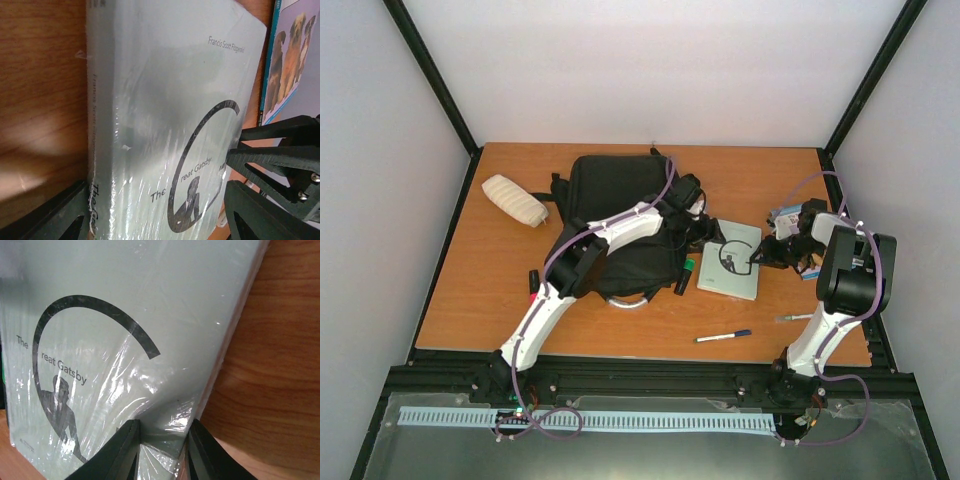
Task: Pack the student bag
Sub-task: Pick up the book from the center of the board.
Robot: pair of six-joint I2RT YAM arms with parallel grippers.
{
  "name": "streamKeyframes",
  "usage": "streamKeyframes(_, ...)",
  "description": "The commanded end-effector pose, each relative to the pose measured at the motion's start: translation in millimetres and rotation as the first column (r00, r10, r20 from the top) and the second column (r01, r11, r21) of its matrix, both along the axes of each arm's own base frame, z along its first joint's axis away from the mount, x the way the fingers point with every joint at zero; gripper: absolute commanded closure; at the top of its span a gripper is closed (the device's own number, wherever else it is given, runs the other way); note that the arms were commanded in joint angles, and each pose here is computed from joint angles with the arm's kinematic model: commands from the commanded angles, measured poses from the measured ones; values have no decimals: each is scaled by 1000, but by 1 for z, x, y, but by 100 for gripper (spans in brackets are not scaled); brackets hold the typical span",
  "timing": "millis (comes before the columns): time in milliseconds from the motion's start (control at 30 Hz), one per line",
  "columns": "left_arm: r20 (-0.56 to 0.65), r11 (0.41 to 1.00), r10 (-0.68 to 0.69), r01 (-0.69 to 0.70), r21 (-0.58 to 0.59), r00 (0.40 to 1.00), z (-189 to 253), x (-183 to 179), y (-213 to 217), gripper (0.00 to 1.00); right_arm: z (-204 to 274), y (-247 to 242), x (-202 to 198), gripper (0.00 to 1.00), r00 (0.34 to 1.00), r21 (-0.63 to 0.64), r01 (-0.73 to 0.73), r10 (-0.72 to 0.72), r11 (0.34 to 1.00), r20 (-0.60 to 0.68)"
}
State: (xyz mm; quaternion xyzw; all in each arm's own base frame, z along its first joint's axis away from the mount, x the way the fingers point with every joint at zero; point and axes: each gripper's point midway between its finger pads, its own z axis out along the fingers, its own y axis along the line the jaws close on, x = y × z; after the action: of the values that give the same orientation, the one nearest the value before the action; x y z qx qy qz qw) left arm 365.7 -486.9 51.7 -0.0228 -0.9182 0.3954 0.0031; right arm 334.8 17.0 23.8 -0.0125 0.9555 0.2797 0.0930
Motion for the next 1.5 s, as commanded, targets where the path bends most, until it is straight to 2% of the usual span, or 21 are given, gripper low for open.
streamKeyframes(0,119,945,-104,136,-298,987,128,-34,-54,29,-39,4,-25,75,992,-36,-48,44,998,-120)
streamKeyframes(233,117,923,-83,121,-364,990,150,-46,-55,46,-37,6,-25,72,993,-29,-51,48,998,-112)
streamKeyframes(533,72,913,-118,137,-385,990,144,-61,-65,46,-36,8,-25,63,992,-15,-54,52,998,-111)
streamKeyframes(733,57,933,-138,149,-329,989,127,-67,-70,41,-34,8,-25,63,993,-13,-53,52,999,-105)
streamKeyframes(1000,56,969,-117,127,-212,992,112,-67,-55,51,-33,8,-25,63,993,-9,-54,53,998,-103)
streamKeyframes(1067,30,978,-118,122,-170,993,101,-69,-51,50,-33,8,-25,63,993,-8,-55,54,998,-102)
streamKeyframes(1167,0,987,-118,118,-108,993,84,-72,-42,42,-32,9,-25,63,994,-1,-54,54,999,-100)
streamKeyframes(1467,22,992,-121,122,-21,992,68,-72,-31,37,-32,7,-25,62,994,-2,-48,48,999,-101)
